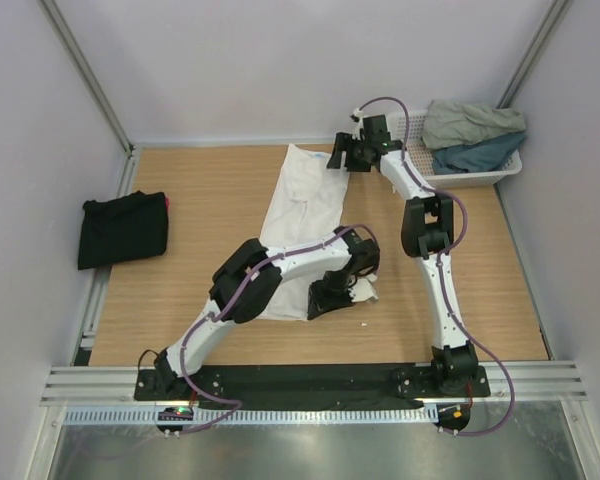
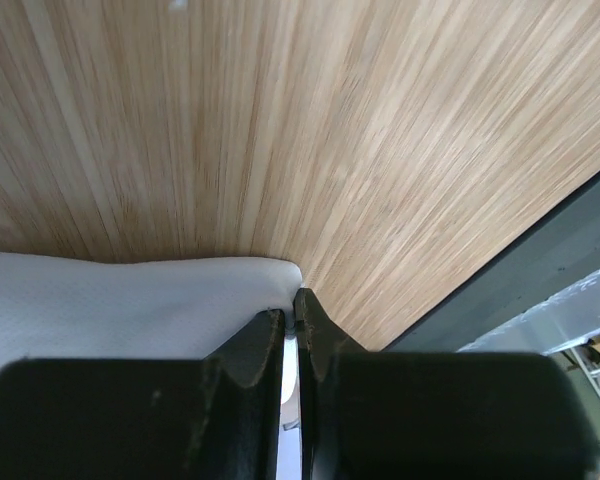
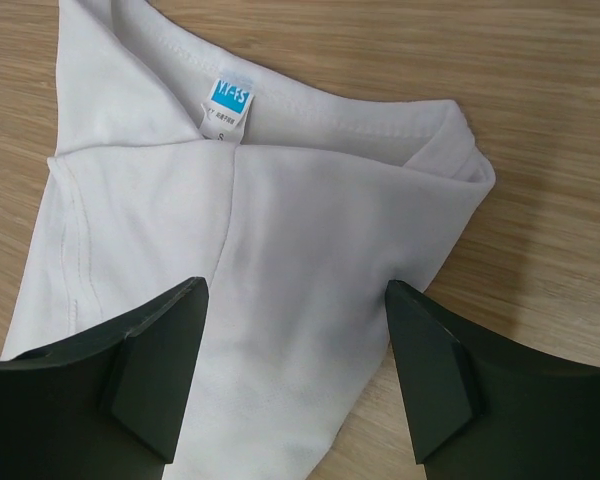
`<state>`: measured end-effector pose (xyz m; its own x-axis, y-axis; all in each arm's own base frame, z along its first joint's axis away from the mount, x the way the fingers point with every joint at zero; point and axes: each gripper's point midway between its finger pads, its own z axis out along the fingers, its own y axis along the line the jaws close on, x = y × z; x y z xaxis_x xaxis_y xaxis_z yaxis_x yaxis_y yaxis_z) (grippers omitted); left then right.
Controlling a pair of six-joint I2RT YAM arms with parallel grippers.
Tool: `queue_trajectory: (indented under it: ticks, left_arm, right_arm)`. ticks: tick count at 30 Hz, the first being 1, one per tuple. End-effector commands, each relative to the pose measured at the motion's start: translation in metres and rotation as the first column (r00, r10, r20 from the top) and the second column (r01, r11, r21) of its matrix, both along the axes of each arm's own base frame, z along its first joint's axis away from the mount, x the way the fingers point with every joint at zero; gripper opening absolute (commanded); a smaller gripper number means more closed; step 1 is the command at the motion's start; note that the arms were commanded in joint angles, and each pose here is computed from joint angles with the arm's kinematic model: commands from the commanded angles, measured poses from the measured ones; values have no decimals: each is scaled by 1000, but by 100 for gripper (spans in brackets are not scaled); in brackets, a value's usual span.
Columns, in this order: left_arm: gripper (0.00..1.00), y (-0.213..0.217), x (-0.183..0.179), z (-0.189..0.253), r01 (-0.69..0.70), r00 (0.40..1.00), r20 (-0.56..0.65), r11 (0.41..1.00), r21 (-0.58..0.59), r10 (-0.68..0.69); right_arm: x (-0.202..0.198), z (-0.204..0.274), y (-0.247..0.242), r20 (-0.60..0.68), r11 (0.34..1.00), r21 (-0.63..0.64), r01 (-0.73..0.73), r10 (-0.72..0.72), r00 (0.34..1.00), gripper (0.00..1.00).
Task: Fold and stack the t-shirts
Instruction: Fold the tshirt
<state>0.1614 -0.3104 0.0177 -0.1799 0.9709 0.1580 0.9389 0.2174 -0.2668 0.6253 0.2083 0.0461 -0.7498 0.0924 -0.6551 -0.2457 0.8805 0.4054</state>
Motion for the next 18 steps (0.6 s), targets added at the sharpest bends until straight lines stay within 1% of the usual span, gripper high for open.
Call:
queue_trajectory:
  ticks: [1, 4, 11, 15, 16, 18]
  left_arm:
    - [7, -10, 1, 3, 39, 999, 29, 999, -2, -39]
    - [7, -20, 1, 3, 64, 997, 43, 998, -11, -63]
    - [6, -51, 10, 6, 153, 981, 132, 986, -68, -143]
    - [6, -63, 15, 12, 162, 973, 183, 982, -96, -143]
    - [7, -64, 16, 16, 164, 971, 195, 981, -102, -141]
    - [9, -67, 18, 22, 163, 968, 213, 980, -115, -136]
  right_arm:
    - [12, 18, 10, 61, 998, 52, -21, 17, 998, 78]
    - [20, 30, 15, 108, 998, 64, -28, 21, 994, 78]
    - [33, 51, 22, 197, 994, 90, -54, 35, 980, 78]
    - [33, 68, 22, 230, 994, 82, -68, 47, 972, 79]
    - [32, 84, 23, 257, 994, 77, -83, 61, 964, 79]
    - [32, 100, 17, 275, 994, 72, -78, 55, 960, 80]
